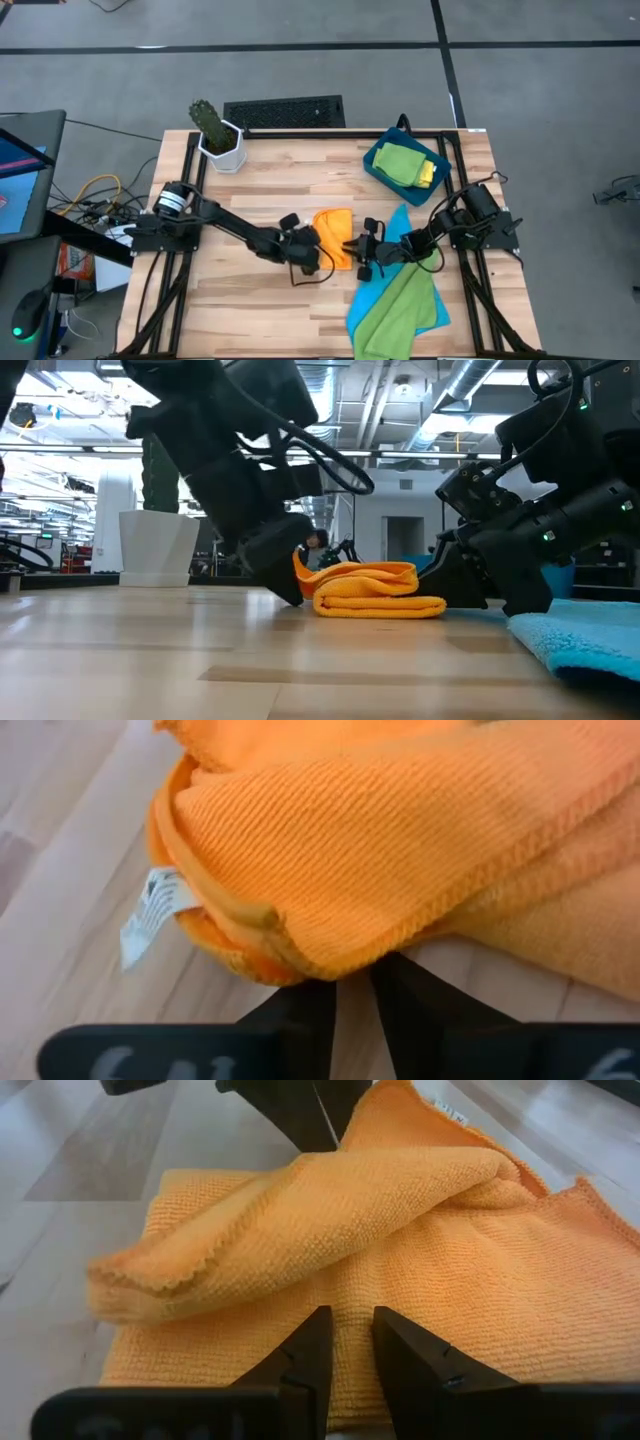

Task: Fold microfiber towels
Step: Fold the orange microfiber cloth

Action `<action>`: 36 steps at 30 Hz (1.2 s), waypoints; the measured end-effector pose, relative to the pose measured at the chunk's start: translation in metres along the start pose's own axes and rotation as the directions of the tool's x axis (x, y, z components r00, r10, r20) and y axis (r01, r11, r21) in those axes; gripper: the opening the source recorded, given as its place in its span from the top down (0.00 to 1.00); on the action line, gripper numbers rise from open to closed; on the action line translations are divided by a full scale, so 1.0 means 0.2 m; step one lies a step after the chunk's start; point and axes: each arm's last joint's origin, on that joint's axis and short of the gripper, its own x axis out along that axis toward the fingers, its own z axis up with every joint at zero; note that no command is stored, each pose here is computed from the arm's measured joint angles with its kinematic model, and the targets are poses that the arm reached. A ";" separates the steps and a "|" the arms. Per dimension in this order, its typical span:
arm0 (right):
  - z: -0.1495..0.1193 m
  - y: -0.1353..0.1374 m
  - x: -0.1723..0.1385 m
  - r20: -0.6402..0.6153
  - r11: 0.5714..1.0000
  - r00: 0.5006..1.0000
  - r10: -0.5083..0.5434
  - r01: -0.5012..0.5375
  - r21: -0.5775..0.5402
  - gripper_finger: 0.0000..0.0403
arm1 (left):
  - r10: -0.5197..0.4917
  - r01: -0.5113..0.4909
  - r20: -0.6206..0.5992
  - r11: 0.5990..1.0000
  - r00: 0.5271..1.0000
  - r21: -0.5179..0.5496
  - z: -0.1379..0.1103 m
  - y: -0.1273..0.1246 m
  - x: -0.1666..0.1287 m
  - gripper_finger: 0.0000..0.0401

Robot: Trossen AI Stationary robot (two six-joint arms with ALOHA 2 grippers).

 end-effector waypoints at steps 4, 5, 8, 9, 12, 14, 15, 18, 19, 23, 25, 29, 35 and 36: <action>0.00 0.00 0.00 0.000 1.000 1.000 0.000 0.000 0.000 0.75 | -0.036 0.036 -0.006 0.999 0.999 0.008 0.09 0.02 -0.01 0.87; 0.00 0.00 0.00 0.000 1.000 1.000 0.000 0.000 0.000 0.75 | -0.052 0.052 0.011 0.999 0.999 0.016 0.13 0.02 -0.02 0.88; 0.00 0.00 0.00 0.001 1.000 1.000 0.000 0.000 0.000 0.75 | -0.059 0.055 0.062 0.997 0.996 0.055 0.23 0.02 -0.09 0.90; 0.00 0.00 0.00 0.001 1.000 1.000 0.000 0.000 0.000 0.75 | -0.058 0.053 0.069 0.996 0.996 0.069 0.26 0.02 -0.10 0.91; 0.00 0.00 0.00 0.000 1.000 1.000 0.000 0.000 -0.001 0.75 | -0.061 0.052 0.065 0.991 0.996 0.124 0.30 0.02 -0.11 0.92; 0.00 0.00 0.00 0.001 1.000 1.000 0.000 0.000 0.000 0.75 | -0.080 0.069 0.089 0.990 0.993 0.121 0.33 0.02 -0.11 0.92; 0.00 0.00 0.00 0.000 1.000 1.000 0.000 0.000 0.000 0.75 | -0.081 0.070 0.090 0.991 0.993 0.117 0.34 0.03 -0.11 0.92; 0.00 0.00 0.00 0.004 1.000 1.000 0.000 0.000 0.000 0.75 | -0.083 0.073 0.081 0.990 0.993 0.119 0.34 0.05 -0.08 0.92; 0.00 0.00 0.00 0.006 1.000 1.000 0.001 -0.001 -0.007 0.75 | -0.098 0.087 0.081 0.988 0.992 0.124 0.35 0.05 -0.07 0.92; 0.02 0.00 -0.01 0.014 1.000 1.000 0.012 -0.012 -0.029 0.75 | -0.132 0.117 0.120 0.986 0.984 0.121 0.37 0.05 -0.03 0.92; 0.03 0.00 -0.01 0.017 0.999 1.000 0.009 -0.009 -0.040 0.75 | -0.143 0.126 0.124 0.983 0.982 0.133 0.38 0.05 -0.03 0.92; 0.04 0.00 -0.03 -0.007 0.997 1.000 -0.029 0.029 -0.068 0.75 | -0.166 0.148 0.134 0.980 0.977 0.135 0.38 0.03 -0.01 0.92; 0.09 0.01 -0.12 -0.039 0.981 0.989 -0.141 0.135 -0.138 0.75 | -0.201 0.186 0.117 0.974 0.972 0.130 0.34 0.00 0.07 0.92; 0.10 0.01 -0.14 -0.046 0.978 0.987 -0.156 0.148 -0.147 0.75 | -0.221 0.205 0.137 0.971 0.966 0.125 0.34 -0.02 0.09 0.92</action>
